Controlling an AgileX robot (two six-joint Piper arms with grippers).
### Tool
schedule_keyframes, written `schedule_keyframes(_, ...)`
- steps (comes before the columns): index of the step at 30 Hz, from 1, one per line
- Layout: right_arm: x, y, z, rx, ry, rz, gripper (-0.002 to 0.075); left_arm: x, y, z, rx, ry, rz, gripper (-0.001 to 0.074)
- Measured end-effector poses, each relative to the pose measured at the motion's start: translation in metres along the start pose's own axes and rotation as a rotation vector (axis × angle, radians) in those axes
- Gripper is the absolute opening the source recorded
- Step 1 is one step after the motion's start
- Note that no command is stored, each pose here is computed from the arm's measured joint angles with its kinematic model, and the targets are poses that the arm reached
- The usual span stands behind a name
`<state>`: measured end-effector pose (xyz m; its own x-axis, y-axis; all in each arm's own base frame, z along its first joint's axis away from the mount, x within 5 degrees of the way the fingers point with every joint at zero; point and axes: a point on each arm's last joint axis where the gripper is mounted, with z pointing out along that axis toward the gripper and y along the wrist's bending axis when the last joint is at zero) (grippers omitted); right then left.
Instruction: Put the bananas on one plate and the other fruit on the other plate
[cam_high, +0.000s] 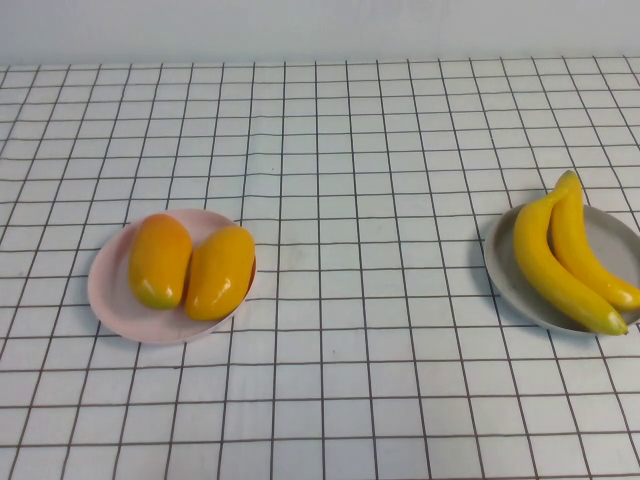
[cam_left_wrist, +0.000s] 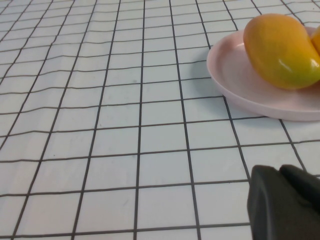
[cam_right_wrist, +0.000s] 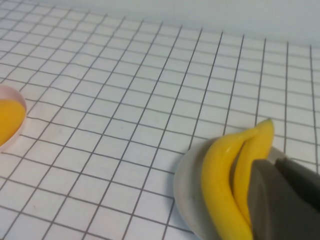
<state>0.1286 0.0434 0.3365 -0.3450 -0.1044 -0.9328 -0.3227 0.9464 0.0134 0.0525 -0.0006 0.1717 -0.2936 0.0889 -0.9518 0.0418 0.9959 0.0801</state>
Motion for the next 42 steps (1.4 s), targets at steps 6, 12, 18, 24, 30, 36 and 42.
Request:
schedule_keyframes(6,0.034,0.0,-0.052,0.017,-0.13,-0.054,-0.0015,0.0,0.0,0.0,0.0,0.0,0.0,-0.0002)
schedule_keyframes(12,0.079,-0.009,-0.07,0.109,-0.163,0.024,-0.0015,0.0,0.0,0.0,0.0,0.0,0.0,-0.0002)
schedule_keyframes(18,0.113,-0.014,-0.059,0.157,-0.161,0.058,-0.0016,0.0,0.0,0.0,0.0,0.0,0.0,-0.0002)
schedule_keyframes(24,0.129,-0.011,-0.042,0.115,-0.233,0.039,-0.0016,0.0,0.0,0.0,0.0,0.0,0.0,-0.0002)
schedule_keyframes(30,0.167,-0.01,-0.023,0.108,-0.216,0.099,-0.0016,0.0,0.0,0.0,0.0,0.0,0.0,-0.0002)
schedule_keyframes(36,0.173,-0.021,-0.023,0.317,-0.207,0.146,-0.0016,0.0,0.0,0.0,0.0,0.0,0.0,-0.0002)
schedule_keyframes(42,0.177,-0.026,-0.024,0.407,-0.182,0.176,-0.0016,0.0,0.0,0.0,0.0,0.0,0.0,-0.0002)
